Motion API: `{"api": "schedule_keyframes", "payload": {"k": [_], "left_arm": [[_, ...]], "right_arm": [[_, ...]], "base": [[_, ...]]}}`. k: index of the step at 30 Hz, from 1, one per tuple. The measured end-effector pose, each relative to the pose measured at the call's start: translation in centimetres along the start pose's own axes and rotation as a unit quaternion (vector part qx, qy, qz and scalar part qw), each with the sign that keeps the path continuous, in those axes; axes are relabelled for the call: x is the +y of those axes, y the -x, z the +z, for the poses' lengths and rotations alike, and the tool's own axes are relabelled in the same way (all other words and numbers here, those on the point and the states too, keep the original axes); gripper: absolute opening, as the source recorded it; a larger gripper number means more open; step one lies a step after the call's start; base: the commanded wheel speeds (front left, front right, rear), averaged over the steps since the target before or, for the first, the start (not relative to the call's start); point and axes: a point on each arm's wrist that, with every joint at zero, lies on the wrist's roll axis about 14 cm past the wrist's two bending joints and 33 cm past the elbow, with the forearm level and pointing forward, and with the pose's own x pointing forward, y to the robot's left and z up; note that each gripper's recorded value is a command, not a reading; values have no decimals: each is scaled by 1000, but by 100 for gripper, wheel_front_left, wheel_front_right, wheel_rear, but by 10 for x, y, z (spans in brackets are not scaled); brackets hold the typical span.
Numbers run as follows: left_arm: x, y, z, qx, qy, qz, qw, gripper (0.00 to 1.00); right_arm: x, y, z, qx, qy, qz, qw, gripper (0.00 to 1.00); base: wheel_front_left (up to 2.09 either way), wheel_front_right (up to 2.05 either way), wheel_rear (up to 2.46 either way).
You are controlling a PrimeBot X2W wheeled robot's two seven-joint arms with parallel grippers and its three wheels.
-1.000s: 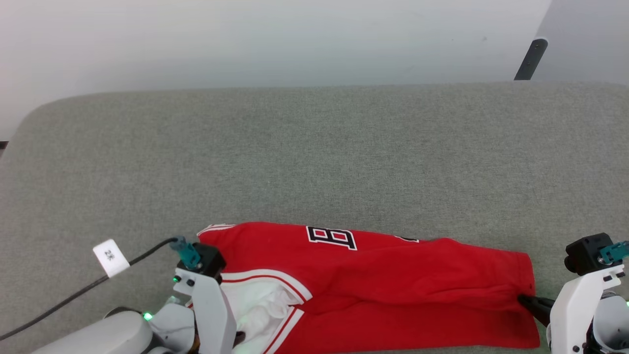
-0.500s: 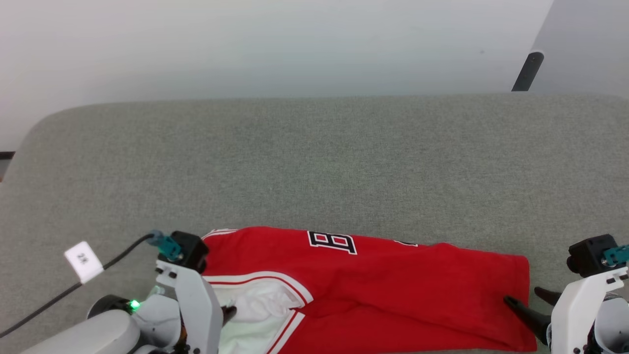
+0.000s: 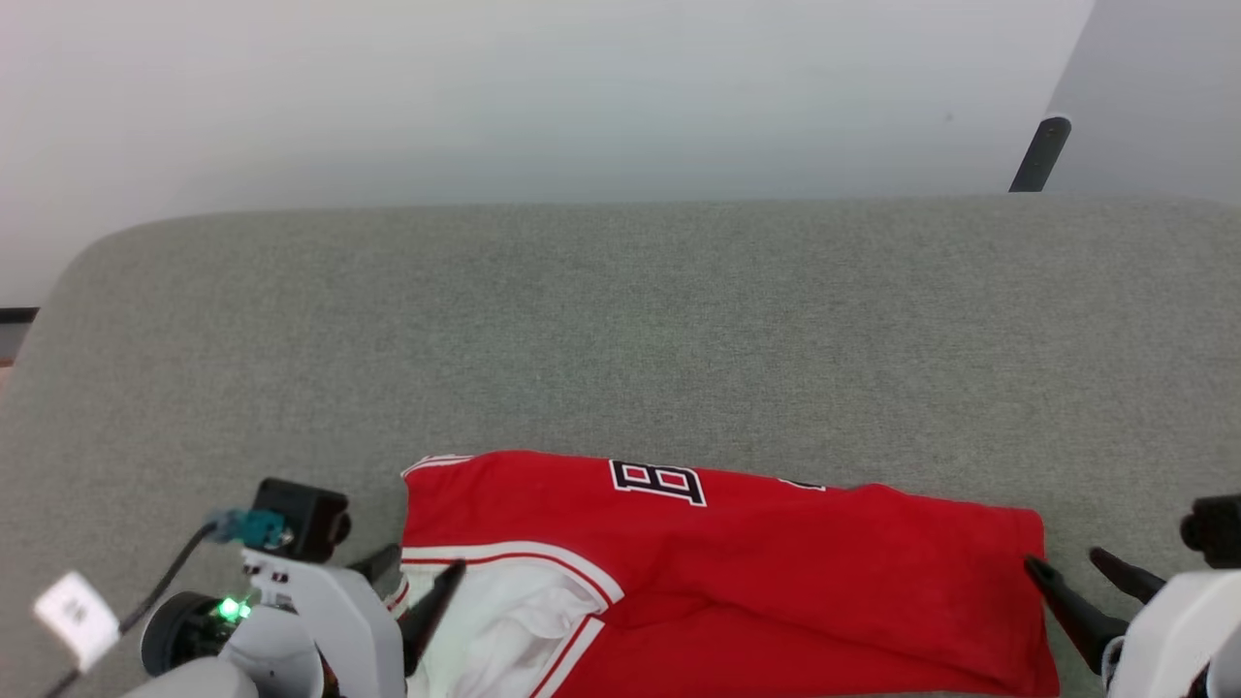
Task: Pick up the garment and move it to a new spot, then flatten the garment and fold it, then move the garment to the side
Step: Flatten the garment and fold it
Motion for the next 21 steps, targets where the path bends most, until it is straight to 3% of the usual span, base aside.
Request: {"api": "schedule_keyframes", "payload": {"k": [12, 21], "left_arm": [[32, -3, 16, -149, 17, 61, 987, 100], [58, -9, 12, -182, 49, 109, 976, 100]], "right_arm": [[-29, -10, -25, 38, -43, -39, 998, 100], [-35, -27, -42, 87, -56, -43, 994, 100]], "base": [[0, 0, 0], [0, 0, 0]]}}
